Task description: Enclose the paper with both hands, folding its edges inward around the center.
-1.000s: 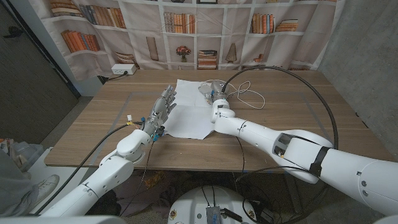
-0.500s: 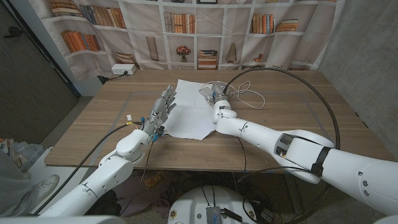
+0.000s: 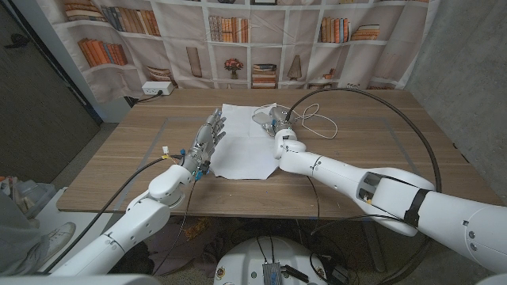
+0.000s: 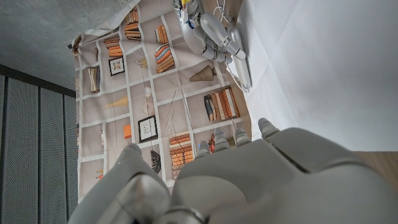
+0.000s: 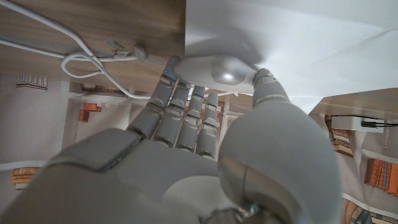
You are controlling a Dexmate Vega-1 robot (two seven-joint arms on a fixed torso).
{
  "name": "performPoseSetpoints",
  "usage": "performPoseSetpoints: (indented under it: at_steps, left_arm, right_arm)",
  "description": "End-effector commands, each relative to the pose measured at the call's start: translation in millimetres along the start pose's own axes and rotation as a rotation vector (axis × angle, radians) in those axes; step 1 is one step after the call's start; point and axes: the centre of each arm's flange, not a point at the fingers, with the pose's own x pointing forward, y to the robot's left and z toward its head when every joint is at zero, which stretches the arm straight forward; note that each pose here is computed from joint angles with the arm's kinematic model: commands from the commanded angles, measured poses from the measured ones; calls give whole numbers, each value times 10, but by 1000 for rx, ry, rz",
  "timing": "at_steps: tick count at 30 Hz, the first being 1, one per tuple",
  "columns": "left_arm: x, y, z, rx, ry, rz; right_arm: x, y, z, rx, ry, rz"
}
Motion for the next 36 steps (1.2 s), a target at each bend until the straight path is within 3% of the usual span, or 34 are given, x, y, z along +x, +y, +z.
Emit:
performPoseSetpoints:
  at_steps: [1, 22, 31, 36]
  left_arm:
    - [-33, -41, -12, -1, -6, 1]
    - [-9, -100, -14, -3, -15, -15]
    - [-37, -80, -20, -2, -11, -3]
    - [18, -60, 9, 17, -10, -24]
  right_arm:
    - [-56, -69, -55, 16, -17, 24]
    - [-152, -173, -121, 50, -18, 12]
    - [-284, -380, -245, 129, -30, -52]
    - [-328, -428, -331, 134, -16, -85]
